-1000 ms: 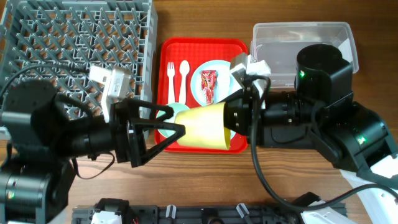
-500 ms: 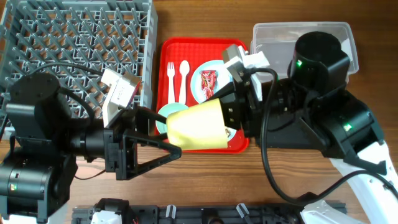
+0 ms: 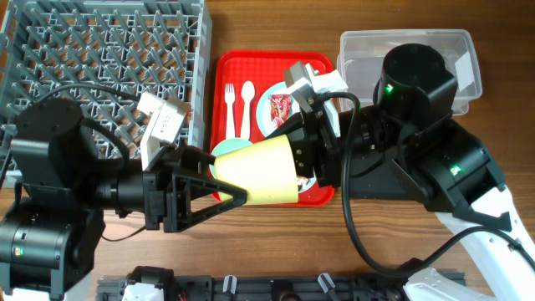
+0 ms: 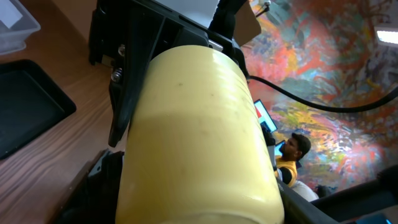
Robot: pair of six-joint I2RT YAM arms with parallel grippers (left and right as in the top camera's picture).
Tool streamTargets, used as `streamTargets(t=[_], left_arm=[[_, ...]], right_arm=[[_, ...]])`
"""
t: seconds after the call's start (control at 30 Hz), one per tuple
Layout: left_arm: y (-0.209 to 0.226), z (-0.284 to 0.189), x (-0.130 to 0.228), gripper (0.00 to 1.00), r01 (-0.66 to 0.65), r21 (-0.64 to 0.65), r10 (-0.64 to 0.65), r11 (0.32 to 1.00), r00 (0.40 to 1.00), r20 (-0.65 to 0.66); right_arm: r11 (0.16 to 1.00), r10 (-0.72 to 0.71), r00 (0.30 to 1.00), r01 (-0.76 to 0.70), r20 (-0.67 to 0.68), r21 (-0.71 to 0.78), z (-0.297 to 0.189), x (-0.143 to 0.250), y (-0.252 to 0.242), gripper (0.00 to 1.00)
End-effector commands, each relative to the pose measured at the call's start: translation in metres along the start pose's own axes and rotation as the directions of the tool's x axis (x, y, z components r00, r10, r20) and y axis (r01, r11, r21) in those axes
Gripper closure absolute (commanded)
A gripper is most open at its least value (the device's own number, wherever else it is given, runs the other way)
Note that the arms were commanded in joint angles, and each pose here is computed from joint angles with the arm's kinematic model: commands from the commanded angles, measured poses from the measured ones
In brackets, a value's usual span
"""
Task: Sort waste into correct bins and load items into the dishwasher rack
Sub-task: 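Lift yellow cup and hand it to the left gripper, then carry yellow cup with left gripper and place it in the rack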
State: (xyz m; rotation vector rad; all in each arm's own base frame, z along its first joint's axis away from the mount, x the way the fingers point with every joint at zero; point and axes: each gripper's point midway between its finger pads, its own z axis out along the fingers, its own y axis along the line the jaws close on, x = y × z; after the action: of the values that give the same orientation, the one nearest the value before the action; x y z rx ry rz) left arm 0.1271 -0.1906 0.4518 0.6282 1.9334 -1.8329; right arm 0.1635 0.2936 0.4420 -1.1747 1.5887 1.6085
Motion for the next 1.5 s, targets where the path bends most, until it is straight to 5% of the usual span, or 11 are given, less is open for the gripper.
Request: streamTargets(t=[0.0,0.07,0.17,0.43,0.53,0.57,0.63,0.77,1.03,1.3,1.47], left_arm=[[-0.005,0.001,0.001,0.42,-0.04,-0.001,0.04,0.999,0.999,0.0],[-0.005,0.001,0.001,0.46,-0.04,-0.001,0.04,0.999,0.999,0.0],[-0.008,0.0,0.003,0.47,-0.048,0.003,0.048,0.999,0.999,-0.001],[-0.017,-0.007,0.002,0.43,-0.18,-0.126,0.192,0.976,0.976,0.097],[0.016,-0.024,-0.009,0.47,-0.121,-0.378,0.214,0.918,0.953,0.213],[0.035,-0.035,-0.012,0.46,-0.062,-0.484,0.206,0.873,0.946,0.251],[0.091,-0.079,-0.011,0.46,0.156,-0.732,0.172,0.663,0.92,0.351],[0.145,-0.132,0.002,0.47,0.338,-0.881,0.132,0.331,0.908,0.398],[0.239,-0.155,0.037,0.46,0.407,-0.912,-0.191,-0.044,0.893,0.408],[0.302,-0.152,0.019,0.48,0.398,-0.909,-0.255,-0.121,0.873,0.416],[0.304,-0.162,0.028,0.45,0.42,-0.892,-0.286,-0.165,0.845,0.451]], right_arm=[[1.0,0.017,1.0,-0.017,-0.005,0.007,0.003,0.001,-0.006,0.93],[1.0,0.017,1.0,-0.017,-0.006,0.007,0.003,0.001,-0.006,0.9],[1.0,0.018,1.0,-0.018,-0.005,0.007,0.003,0.001,-0.006,0.57],[0.996,0.006,0.999,-0.009,0.041,0.084,-0.02,-0.008,-0.021,0.46],[0.974,0.066,0.994,-0.084,0.092,0.211,-0.052,-0.01,-0.043,0.44],[0.951,0.116,0.987,-0.142,0.109,0.274,-0.061,-0.005,-0.054,0.44],[0.834,0.255,0.956,-0.292,0.142,0.468,-0.078,0.019,-0.085,0.35],[0.447,0.512,0.829,-0.482,0.226,0.754,-0.119,0.09,-0.124,0.33],[0.305,0.639,0.743,-0.483,0.2,0.821,-0.133,0.134,-0.115,0.31],[0.276,0.663,0.722,-0.48,0.196,0.833,-0.136,0.142,-0.111,0.3],[0.252,0.674,0.712,-0.471,0.197,0.845,-0.14,0.147,-0.11,0.3]])
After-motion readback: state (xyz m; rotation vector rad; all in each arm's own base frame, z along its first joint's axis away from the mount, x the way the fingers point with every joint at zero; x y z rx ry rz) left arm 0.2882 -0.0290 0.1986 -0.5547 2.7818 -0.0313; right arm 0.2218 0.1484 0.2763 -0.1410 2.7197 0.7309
